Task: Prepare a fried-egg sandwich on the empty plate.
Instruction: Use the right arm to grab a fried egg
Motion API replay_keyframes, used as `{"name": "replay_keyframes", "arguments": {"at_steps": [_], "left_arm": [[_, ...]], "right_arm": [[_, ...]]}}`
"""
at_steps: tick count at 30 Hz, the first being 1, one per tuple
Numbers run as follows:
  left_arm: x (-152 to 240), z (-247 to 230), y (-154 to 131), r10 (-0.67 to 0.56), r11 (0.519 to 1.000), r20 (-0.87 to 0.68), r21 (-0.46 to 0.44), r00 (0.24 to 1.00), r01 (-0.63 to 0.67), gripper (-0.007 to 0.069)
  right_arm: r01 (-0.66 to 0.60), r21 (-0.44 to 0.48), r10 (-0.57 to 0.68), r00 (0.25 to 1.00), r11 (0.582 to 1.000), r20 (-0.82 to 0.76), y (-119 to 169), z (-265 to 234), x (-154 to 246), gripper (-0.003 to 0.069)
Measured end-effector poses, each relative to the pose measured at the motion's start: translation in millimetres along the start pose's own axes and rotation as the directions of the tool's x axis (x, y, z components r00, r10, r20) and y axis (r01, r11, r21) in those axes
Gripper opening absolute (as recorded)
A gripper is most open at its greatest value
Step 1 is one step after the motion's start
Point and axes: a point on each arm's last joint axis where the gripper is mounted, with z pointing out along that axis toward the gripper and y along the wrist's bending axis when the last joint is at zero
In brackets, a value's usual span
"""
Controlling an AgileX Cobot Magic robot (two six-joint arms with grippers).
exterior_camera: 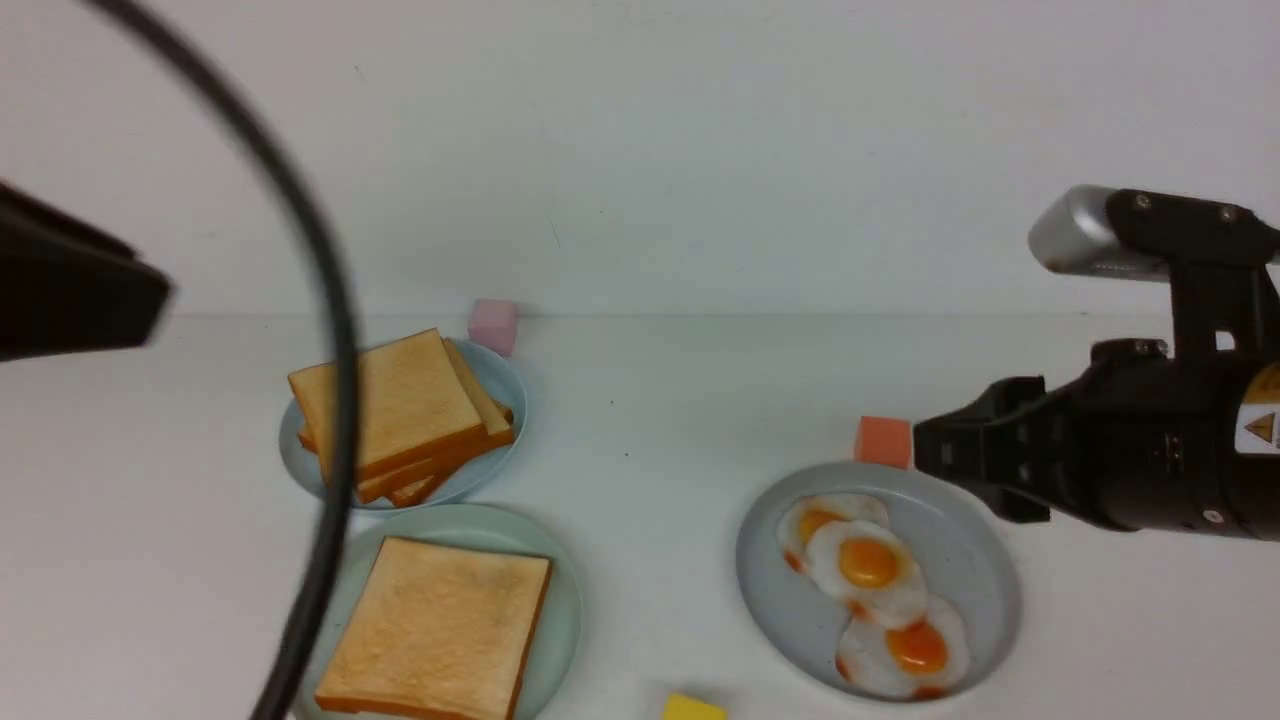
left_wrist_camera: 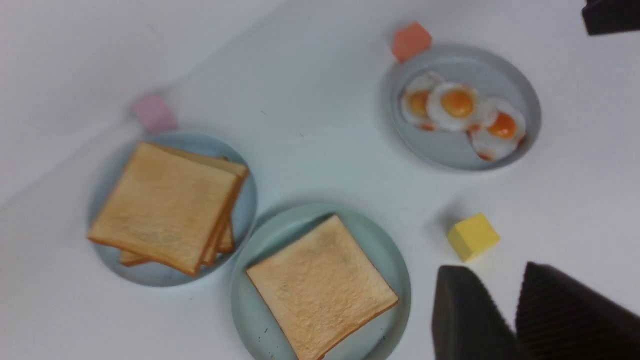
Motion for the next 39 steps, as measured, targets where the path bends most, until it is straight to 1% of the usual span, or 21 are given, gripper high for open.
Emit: {"name": "replay_keyframes", "arguments": {"at_steps": [2, 5, 7, 9, 14, 15, 16, 18, 20, 23, 24, 27, 32, 34, 36, 39], "left_arm": [[9.3, -9.2, -12.5, 0.012, 1.000, 0.032, -0.009, 0.999, -0.012, 0.0111], [26.9, -4.2, -24.4, 0.019, 1.000, 0.051, 0.021, 0.999, -0.020, 0.0068], [42.7, 9.1, -32.1, 0.027, 0.997, 0.053, 0.071, 0.998, -0.030, 0.0035], [53.6, 22.1, -35.3, 0.016, 0.994, 0.035, 0.111, 0.999, -0.019, 0.0022], [76.1, 50.8, -46.2, -0.044, 0.973, -0.025, 0.227, 0.999, 0.049, 0.0007], [76.6, 51.3, -46.7, -0.046, 0.972, -0.026, 0.230, 0.999, 0.051, 0.0007], [79.0, 53.6, -48.0, -0.056, 0.968, -0.032, 0.244, 0.998, 0.062, 0.0007], [80.3, 54.6, -49.3, -0.065, 0.964, -0.037, 0.257, 0.997, 0.073, 0.0007], [80.8, 54.2, -50.8, -0.070, 0.959, -0.046, 0.272, 0.997, 0.080, 0.0007], [82.4, 53.6, -52.5, -0.069, 0.953, -0.065, 0.290, 0.996, 0.085, 0.0007], [83.1, 53.4, -53.2, -0.066, 0.951, -0.074, 0.297, 0.995, 0.085, 0.0008], [84.4, 52.8, -54.6, -0.064, 0.946, -0.090, 0.311, 0.994, 0.089, 0.0012], [84.6, 52.2, -56.3, -0.071, 0.939, -0.096, 0.328, 0.993, 0.099, 0.0019], [84.5, 52.2, -56.4, -0.073, 0.939, -0.096, 0.330, 0.993, 0.101, 0.0020], [84.3, 52.1, -56.8, -0.076, 0.937, -0.095, 0.333, 0.993, 0.103, 0.0020], [84.2, 52.0, -56.9, -0.077, 0.937, -0.094, 0.335, 0.993, 0.104, 0.0020]], "right_arm": [[0.014, 0.006, -0.014, 0.999, 1.000, -0.040, -0.4, 3.4, 2.4, 0.0316], [0.008, 0.020, -0.004, 0.989, 1.000, -0.148, -0.7, 8.4, 7.8, 0.0316], [0.004, 0.041, 0.006, 0.972, 0.999, -0.233, -2.6, 11.5, 8.7, 0.0316], [-0.014, 0.065, 0.030, 0.965, 0.998, -0.260, -7.9, 14.0, 5.2, 0.0316], [-0.089, 0.153, 0.129, 0.952, 0.984, -0.279, -43.2, 28.8, -6.8, 0.0316], [-0.094, 0.156, 0.136, 0.949, 0.983, -0.286, -46.5, 31.8, -6.7, 0.0316], [-0.111, 0.156, 0.154, 0.941, 0.982, -0.301, -55.7, 38.3, -6.3, 0.0316], [-0.135, 0.131, 0.172, 0.925, 0.982, -0.339, -65.1, 51.2, -4.2, 0.0316], [-0.134, 0.094, 0.160, 0.910, 0.987, -0.382, -70.8, 63.9, -2.3, 0.0316], [-0.085, 0.040, 0.094, 0.899, 0.996, -0.427, -76.8, 82.6, -3.5, 0.0316], [-0.046, 0.019, 0.049, 0.897, 0.999, -0.438, -80.3, 92.5, -5.8, 0.0316], [0.015, -0.011, -0.019, 0.892, 1.000, -0.452, -86.6, 110.9, -10.6, 0.0316], [0.042, -0.059, -0.066, 0.858, 0.997, -0.509, -94.1, 143.3, -17.3, 0.0316], [0.054, -0.077, -0.087, 0.849, 0.996, -0.521, -95.1, 148.8, -19.1, 0.0316], [0.087, -0.126, -0.142, 0.828, 0.988, -0.542, -96.7, 157.3, -23.4, 0.0316], [0.094, -0.156, -0.166, 0.815, 0.983, -0.555, -99.3, 159.5, -25.6, 0.0316]]}}
